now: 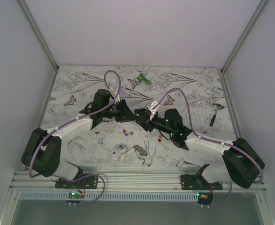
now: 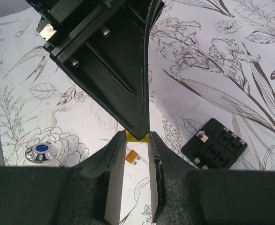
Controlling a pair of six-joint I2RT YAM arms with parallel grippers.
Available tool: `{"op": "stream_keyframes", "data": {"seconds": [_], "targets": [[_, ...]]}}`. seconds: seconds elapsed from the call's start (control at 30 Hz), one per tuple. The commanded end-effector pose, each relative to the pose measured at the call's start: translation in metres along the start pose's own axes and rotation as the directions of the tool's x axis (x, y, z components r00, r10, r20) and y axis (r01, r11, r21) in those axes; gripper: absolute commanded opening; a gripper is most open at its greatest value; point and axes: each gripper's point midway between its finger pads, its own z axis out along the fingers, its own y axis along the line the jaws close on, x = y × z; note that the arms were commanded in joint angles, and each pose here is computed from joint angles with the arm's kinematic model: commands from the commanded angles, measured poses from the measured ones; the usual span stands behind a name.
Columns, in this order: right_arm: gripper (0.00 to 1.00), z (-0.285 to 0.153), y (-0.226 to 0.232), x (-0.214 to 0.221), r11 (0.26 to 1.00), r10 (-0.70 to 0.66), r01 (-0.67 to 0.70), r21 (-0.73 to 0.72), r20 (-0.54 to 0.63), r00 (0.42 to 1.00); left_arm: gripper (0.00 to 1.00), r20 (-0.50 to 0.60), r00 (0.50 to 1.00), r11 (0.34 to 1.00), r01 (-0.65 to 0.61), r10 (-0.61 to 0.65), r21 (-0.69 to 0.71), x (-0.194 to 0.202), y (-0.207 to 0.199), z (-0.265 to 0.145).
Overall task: Snap on the fuse box
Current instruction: Pick up the fuse from the center of the board.
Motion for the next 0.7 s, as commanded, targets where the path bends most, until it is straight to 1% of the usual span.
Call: {"op": "stream_keyframes", "data": {"seconds": [0.0,0.1,0.2,0.23,0.33,0.43,0.53,0.6,0.67], "targets": [[0.28,0.002,0.003,-0.013,1.000,-0.002,0.003,-0.014,0.057,0.998,0.24,0.003,1.000,0.999,-0.015,0.015,0.042,0.003,-0.012,-0.005],[0.28,0.004,0.004,-0.013,1.000,0.001,0.000,-0.019,0.064,0.998,0.15,0.013,1.000,0.999,-0.011,0.010,0.039,0.003,-0.013,-0.007],[0.28,0.005,0.003,-0.013,1.000,0.006,-0.005,-0.019,0.072,0.997,0.02,0.023,1.000,0.999,-0.010,0.009,0.039,0.002,-0.015,-0.009],[0.28,0.006,0.004,-0.014,1.000,0.008,-0.007,-0.021,0.076,0.997,0.00,0.026,1.000,0.999,-0.010,0.009,0.039,0.002,-0.015,-0.010],[0.30,0.008,0.006,-0.017,0.999,0.024,-0.020,-0.038,0.081,0.996,0.00,0.042,0.999,0.999,-0.010,0.008,0.035,0.001,-0.016,-0.012],[0.39,0.008,0.006,-0.022,0.998,0.056,-0.053,-0.038,0.096,0.994,0.00,0.068,0.998,0.999,-0.017,0.015,0.029,-0.002,-0.018,-0.015],[0.47,0.005,0.001,-0.030,0.990,0.143,-0.143,-0.009,0.134,0.981,0.00,0.133,0.991,1.000,-0.019,0.019,-0.002,-0.010,-0.016,-0.020],[0.47,0.003,-0.007,-0.037,0.974,0.223,-0.227,0.007,0.157,0.962,0.00,0.191,0.982,0.999,0.011,-0.004,-0.038,-0.016,-0.010,-0.024],[0.47,-0.003,-0.008,-0.047,0.952,0.302,-0.307,-0.013,0.212,0.929,0.00,0.274,0.962,0.999,0.013,0.000,-0.047,-0.025,-0.016,-0.036]]}}
